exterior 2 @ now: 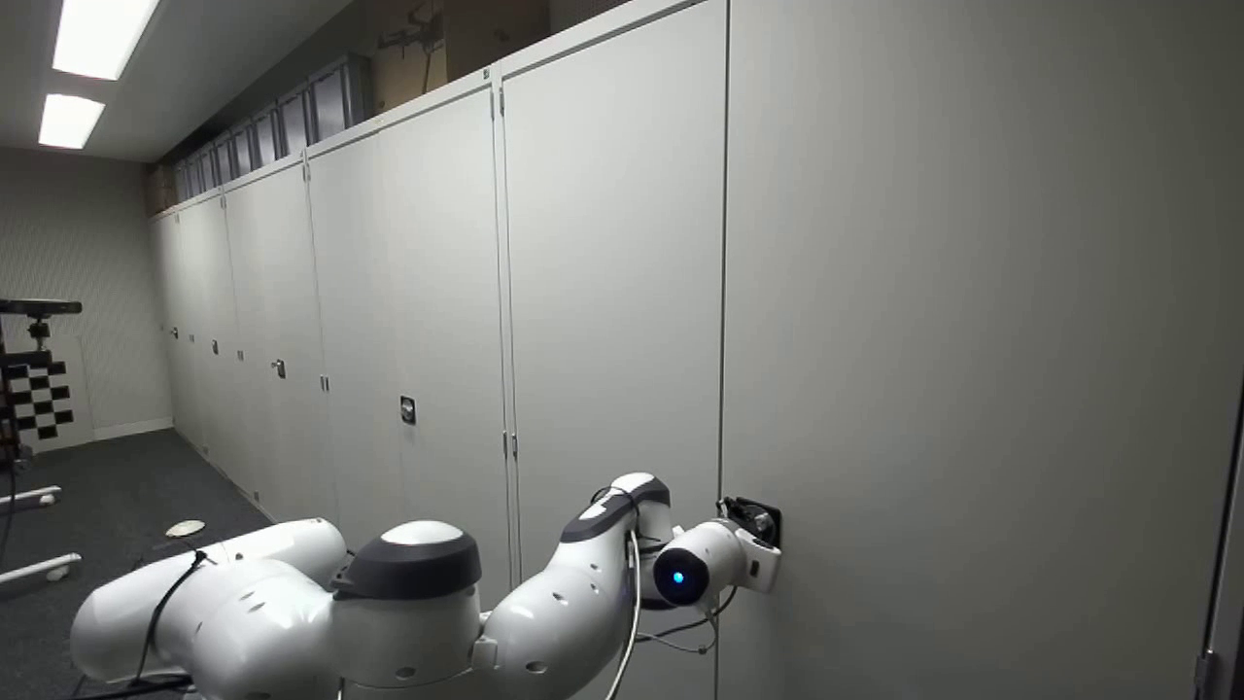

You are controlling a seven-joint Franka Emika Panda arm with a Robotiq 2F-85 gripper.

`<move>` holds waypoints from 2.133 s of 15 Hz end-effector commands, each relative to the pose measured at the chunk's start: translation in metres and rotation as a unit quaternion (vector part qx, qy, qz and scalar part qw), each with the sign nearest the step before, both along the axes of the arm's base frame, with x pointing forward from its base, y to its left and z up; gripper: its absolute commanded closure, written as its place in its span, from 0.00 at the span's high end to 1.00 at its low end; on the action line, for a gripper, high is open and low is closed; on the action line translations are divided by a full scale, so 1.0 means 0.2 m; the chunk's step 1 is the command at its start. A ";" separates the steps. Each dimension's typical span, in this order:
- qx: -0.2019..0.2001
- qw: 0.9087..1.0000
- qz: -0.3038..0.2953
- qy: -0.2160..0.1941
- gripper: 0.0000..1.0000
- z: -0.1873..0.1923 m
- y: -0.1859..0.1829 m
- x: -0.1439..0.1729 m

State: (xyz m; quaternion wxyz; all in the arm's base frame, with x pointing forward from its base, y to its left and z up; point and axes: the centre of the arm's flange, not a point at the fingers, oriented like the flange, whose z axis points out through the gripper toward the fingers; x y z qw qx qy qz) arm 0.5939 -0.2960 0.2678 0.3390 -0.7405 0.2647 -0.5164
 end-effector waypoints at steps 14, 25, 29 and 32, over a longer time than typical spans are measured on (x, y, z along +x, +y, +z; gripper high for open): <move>0.104 0.994 0.004 -0.043 0.08 0.13 0.16 0.00; 0.129 0.990 0.005 -0.048 0.08 0.13 0.17 -0.01; 0.139 0.989 0.007 -0.050 0.08 0.13 0.17 -0.01; 0.145 0.988 0.006 -0.048 0.08 0.13 0.16 -0.01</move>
